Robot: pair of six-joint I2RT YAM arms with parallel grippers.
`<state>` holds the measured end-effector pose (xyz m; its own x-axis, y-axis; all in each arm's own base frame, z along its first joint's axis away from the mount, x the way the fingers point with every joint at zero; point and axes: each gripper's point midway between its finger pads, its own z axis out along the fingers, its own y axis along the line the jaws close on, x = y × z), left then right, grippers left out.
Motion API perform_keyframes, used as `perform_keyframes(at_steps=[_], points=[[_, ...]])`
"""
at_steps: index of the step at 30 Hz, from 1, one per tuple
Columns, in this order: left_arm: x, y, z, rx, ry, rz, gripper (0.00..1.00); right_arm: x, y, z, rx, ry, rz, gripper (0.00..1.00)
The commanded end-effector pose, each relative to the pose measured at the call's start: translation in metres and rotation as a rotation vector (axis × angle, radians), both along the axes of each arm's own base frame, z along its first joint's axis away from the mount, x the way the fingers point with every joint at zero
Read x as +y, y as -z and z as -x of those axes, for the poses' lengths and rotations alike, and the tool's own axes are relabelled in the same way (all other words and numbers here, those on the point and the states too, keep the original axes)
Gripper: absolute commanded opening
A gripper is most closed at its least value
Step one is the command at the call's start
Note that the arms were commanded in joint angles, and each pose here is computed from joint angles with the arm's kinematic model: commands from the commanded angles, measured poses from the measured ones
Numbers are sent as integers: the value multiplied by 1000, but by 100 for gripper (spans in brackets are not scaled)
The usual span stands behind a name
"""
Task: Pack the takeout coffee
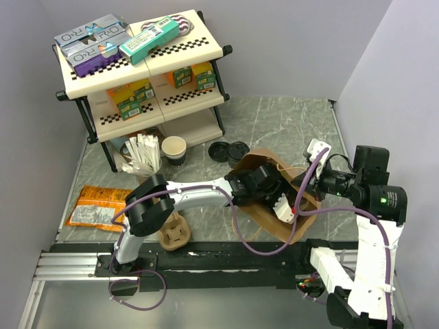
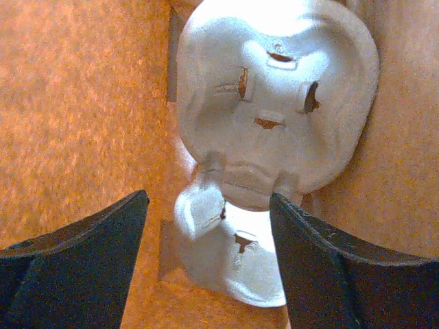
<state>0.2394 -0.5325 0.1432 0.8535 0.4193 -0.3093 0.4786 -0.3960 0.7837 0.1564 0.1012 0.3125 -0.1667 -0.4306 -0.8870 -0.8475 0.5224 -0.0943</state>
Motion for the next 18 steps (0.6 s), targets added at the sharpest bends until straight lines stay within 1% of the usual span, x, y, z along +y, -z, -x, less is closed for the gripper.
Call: perform_keyframes(at_steps=[1, 2, 5, 6, 10, 12, 14, 15, 16, 17, 18], points=[[-4, -82, 1, 106, 0, 204, 83, 5, 18, 29, 216, 17, -46, 0], [-3, -95, 10, 138, 40, 227, 83, 5, 18, 26, 216, 21, -44, 0], [3, -118, 22, 204, 65, 267, 86, 3, 18, 18, 226, 40, -47, 0], [6, -119, 32, 237, 104, 261, 94, 2, 19, 16, 223, 48, -43, 0], [13, -145, 48, 333, 143, 312, 96, -4, 17, 3, 221, 112, -45, 0], [15, -169, 58, 376, 179, 361, 96, -7, 16, -4, 202, 136, -38, 0], [17, -193, 65, 452, 186, 411, 98, -10, 15, -9, 206, 156, -36, 0], [17, -214, 71, 508, 203, 448, 99, -11, 14, -10, 204, 153, -34, 0], [16, -225, 74, 536, 212, 464, 99, -12, 15, -12, 216, 155, -37, 0], [17, -244, 77, 547, 232, 492, 99, -12, 14, -13, 217, 155, -40, 0], [17, -252, 81, 589, 230, 504, 99, -13, 13, -13, 218, 157, -39, 0]])
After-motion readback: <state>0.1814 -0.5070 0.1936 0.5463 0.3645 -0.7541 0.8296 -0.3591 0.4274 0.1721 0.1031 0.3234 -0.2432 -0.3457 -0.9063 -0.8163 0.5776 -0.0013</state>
